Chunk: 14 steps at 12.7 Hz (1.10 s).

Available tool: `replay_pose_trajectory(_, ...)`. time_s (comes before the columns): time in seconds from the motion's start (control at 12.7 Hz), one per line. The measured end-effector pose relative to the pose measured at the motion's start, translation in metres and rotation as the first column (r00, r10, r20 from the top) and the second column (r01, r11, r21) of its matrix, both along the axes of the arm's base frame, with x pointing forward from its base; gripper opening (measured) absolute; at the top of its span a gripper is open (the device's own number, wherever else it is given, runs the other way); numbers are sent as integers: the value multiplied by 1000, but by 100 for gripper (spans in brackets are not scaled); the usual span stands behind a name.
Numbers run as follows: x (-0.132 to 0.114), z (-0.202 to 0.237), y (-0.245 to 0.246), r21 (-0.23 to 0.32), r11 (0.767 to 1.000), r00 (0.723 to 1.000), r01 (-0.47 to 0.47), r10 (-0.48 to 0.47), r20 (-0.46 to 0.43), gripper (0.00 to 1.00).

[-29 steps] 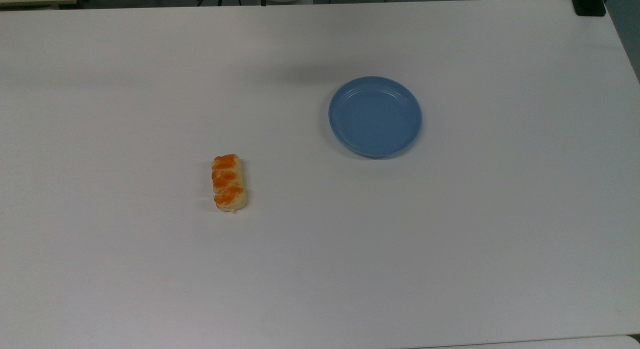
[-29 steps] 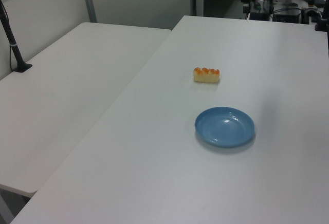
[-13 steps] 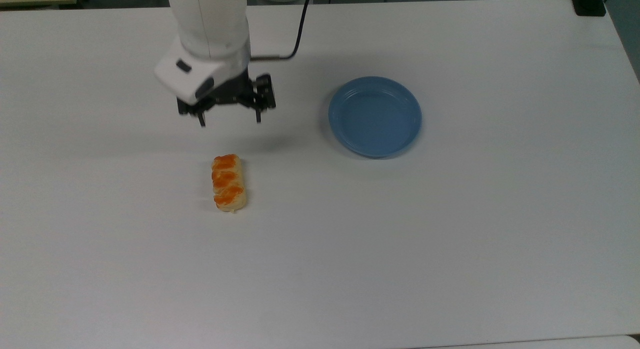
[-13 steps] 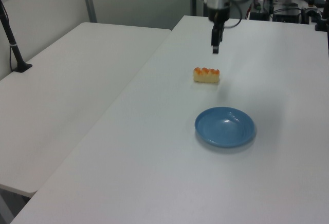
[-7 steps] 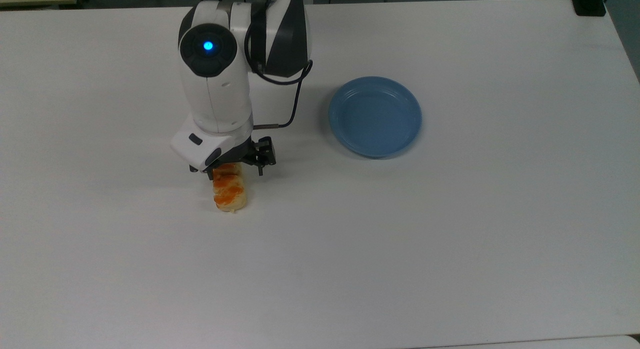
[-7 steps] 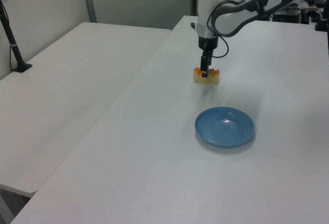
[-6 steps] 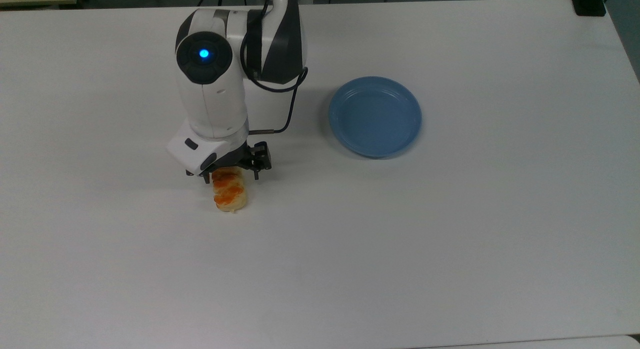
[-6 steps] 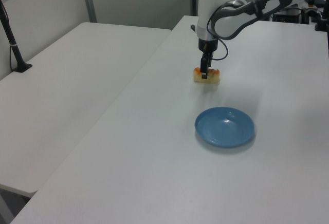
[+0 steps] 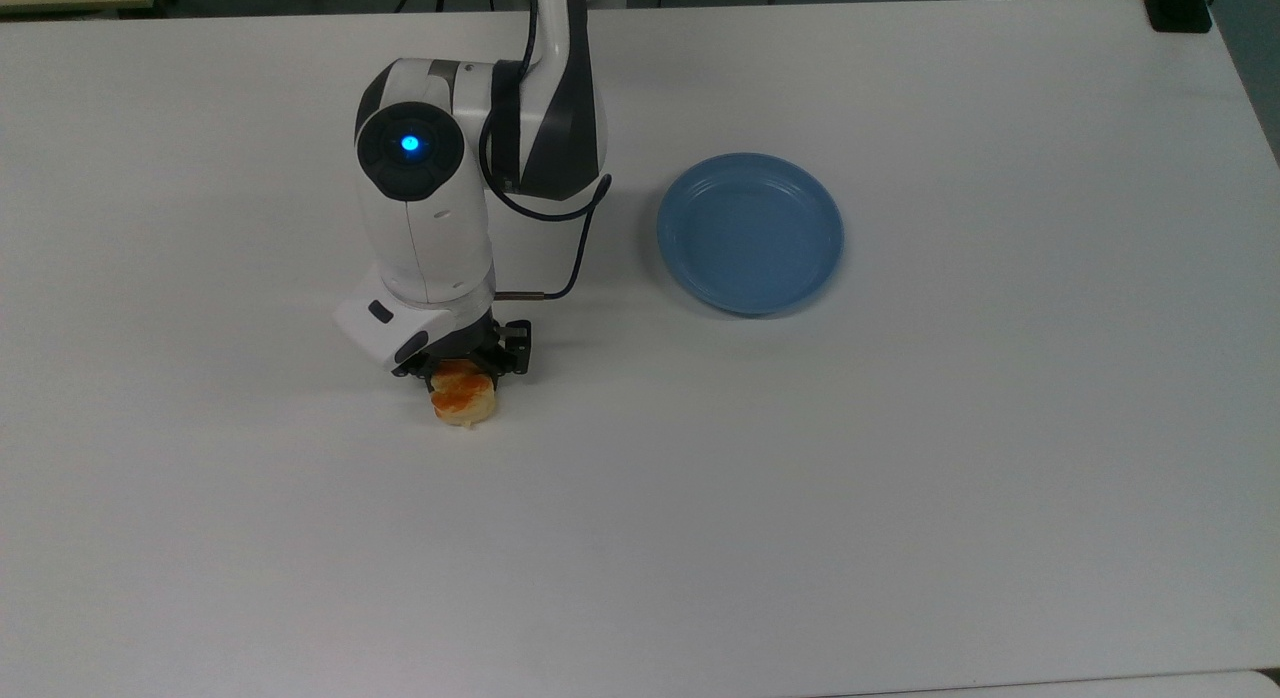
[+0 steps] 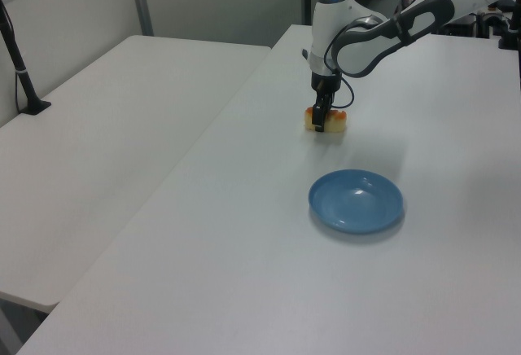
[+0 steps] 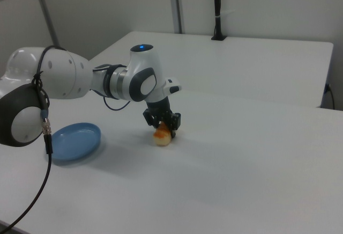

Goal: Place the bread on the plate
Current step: 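Close the gripper on the bread roll, then lift the bread roll and carry it over the blue plate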

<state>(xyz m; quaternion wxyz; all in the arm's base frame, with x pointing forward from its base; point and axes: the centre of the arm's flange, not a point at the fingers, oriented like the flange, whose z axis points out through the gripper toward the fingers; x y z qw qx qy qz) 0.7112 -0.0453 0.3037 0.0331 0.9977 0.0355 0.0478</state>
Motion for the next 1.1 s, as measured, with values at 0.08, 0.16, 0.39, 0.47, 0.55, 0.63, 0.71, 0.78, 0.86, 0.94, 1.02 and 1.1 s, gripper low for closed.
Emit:
replay_pose_trajectory(0.08, 2, 5, 1, 0, 1000, 1000, 5, -5, 10, 42)
replay_pose_trajectory(0.16, 3, 13, 2, 1, 1000, 1000, 5, -5, 24, 30)
replay_pose_trajectory(0.39, -8, 58, 29, 1, 1000, 1000, -27, 27, 11, 25)
replay_pose_trajectory(0.47, -16, 68, 47, 2, 999, 999, -50, 50, -13, 26)
replay_pose_trajectory(0.55, -29, 78, 81, 6, 996, 995, -89, 89, -56, 26)
replay_pose_trajectory(0.63, -42, 83, 113, 8, 994, 990, -111, 111, -90, 26)
replay_pose_trajectory(0.71, -56, 82, 142, 9, 992, 985, -128, 128, -112, 26)
replay_pose_trajectory(0.78, -65, 80, 159, 10, 991, 983, -136, 136, -124, 26)
replay_pose_trajectory(0.86, -81, 72, 184, 10, 989, 978, -149, 148, -146, 26)
replay_pose_trajectory(0.94, -90, 67, 199, 8, 989, 976, -150, 150, -161, 26)
replay_pose_trajectory(1.02, -99, 60, 213, 4, 989, 974, -146, 145, -174, 26)
replay_pose_trajectory(1.1, -106, 54, 225, 1, 990, 973, -141, 138, -186, 26)
